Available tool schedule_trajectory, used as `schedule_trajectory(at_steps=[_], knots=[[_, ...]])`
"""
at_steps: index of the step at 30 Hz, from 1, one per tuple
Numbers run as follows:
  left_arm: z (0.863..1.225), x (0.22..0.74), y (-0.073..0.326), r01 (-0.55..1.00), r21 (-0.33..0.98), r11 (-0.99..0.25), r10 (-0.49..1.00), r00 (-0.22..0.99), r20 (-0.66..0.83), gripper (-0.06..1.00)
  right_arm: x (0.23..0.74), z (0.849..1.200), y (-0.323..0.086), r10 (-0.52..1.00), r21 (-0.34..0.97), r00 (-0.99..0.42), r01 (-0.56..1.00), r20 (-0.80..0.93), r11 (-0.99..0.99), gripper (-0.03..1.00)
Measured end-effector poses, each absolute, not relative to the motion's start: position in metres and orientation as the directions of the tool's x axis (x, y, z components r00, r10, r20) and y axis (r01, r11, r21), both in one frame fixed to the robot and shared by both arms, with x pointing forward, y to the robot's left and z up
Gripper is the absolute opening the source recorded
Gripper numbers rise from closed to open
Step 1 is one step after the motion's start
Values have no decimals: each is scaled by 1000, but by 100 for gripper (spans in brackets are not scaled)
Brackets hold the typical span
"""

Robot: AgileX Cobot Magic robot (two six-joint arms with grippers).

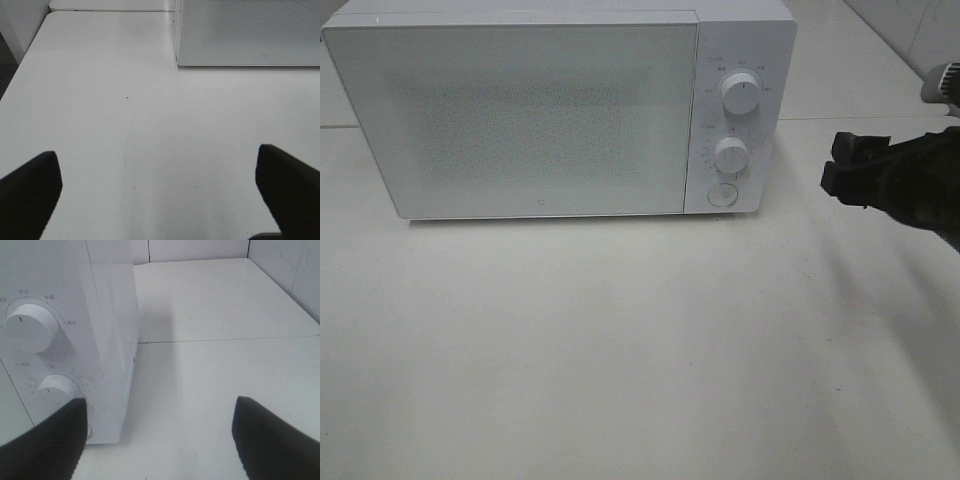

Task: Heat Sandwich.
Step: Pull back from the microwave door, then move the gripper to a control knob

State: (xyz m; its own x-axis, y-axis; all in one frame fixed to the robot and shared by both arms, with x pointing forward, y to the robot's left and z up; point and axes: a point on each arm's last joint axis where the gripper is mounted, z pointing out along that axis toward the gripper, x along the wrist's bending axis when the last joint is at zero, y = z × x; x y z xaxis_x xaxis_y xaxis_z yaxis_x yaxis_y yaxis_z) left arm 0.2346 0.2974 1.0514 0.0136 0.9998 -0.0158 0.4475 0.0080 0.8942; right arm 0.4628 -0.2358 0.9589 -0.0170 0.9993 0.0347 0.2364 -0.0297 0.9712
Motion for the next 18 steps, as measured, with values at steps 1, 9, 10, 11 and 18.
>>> schedule_trajectory(at_steps=[1, 9, 10, 11, 18], knots=[[1051, 235, 297, 448, 894, 8, 1000, 14, -16, 98, 463, 957, -233, 999, 971, -17, 237, 33, -28, 77], [1051, 235, 297, 448, 894, 8, 1000, 14, -16, 98, 464, 941, -204, 999, 972, -38, 237, 23, -13, 77], [1051, 235, 297, 448, 894, 8, 1000, 14, -16, 98, 465, 939, -200, 999, 971, -43, 240, 21, -10, 77], [1051, 235, 297, 448, 894, 8, 1000, 14, -16, 98, 465, 938, -195, 998, 970, -53, 244, 17, -4, 77], [1051, 235, 297, 448, 894, 8, 1000, 14, -16, 98, 471, 934, -168, 997, 973, -74, 229, 23, -5, 77]])
